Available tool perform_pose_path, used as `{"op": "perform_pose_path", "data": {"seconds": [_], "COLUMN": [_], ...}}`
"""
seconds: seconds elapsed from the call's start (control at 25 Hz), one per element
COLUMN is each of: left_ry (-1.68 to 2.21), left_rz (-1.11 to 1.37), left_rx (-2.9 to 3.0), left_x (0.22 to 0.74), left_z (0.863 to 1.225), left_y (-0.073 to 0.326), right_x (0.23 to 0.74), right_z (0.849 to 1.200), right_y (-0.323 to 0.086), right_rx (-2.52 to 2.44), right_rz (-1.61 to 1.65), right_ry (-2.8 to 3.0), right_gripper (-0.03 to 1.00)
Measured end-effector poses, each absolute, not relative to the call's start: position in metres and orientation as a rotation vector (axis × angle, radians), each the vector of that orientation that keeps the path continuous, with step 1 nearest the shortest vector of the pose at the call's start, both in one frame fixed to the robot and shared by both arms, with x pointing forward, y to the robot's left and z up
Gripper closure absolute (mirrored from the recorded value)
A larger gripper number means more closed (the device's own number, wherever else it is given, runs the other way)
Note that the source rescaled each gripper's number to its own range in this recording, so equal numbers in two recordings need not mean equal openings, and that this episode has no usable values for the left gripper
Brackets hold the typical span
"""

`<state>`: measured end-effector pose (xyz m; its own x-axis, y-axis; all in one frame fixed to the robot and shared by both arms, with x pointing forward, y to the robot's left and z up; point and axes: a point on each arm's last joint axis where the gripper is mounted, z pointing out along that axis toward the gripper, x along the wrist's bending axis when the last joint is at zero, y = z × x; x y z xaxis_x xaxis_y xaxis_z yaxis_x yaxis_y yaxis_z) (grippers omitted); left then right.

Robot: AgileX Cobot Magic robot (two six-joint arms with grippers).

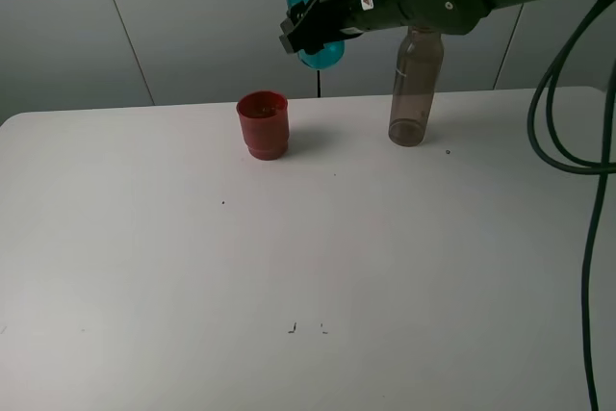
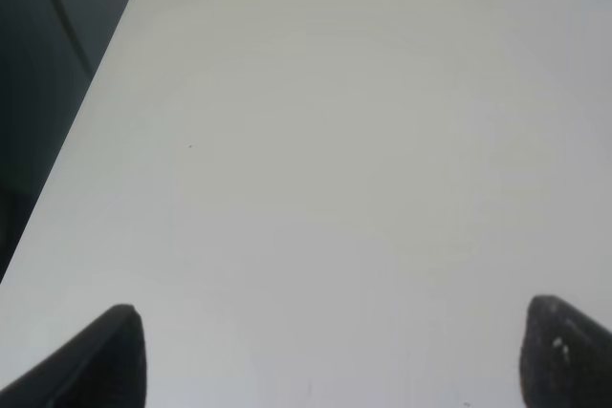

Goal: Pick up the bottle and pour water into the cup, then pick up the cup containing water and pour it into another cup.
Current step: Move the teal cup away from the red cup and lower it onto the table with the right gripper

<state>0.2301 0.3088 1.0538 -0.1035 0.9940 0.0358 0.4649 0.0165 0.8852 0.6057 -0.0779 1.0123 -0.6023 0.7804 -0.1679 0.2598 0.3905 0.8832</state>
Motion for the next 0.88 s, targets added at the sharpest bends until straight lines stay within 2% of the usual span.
{"op": "perform_pose_path", "data": {"seconds": [0.4, 0.88], "left_ry": [1.642, 1.642], "left_rz": [1.03, 1.03], "left_rx": [1.512, 1.512], "left_x": [0.23, 0.23], "left_z": [1.054, 1.054], "left_y": [0.309, 0.309], "right_x": [0.566, 0.527], "right_z": [0.987, 0.965], "right_y": [-0.104, -0.128], "right_rx": [1.168, 1.237], "right_rz": [1.134, 1.093], "right_ry": [2.104, 2.122], "right_gripper": [0.81, 0.81]}}
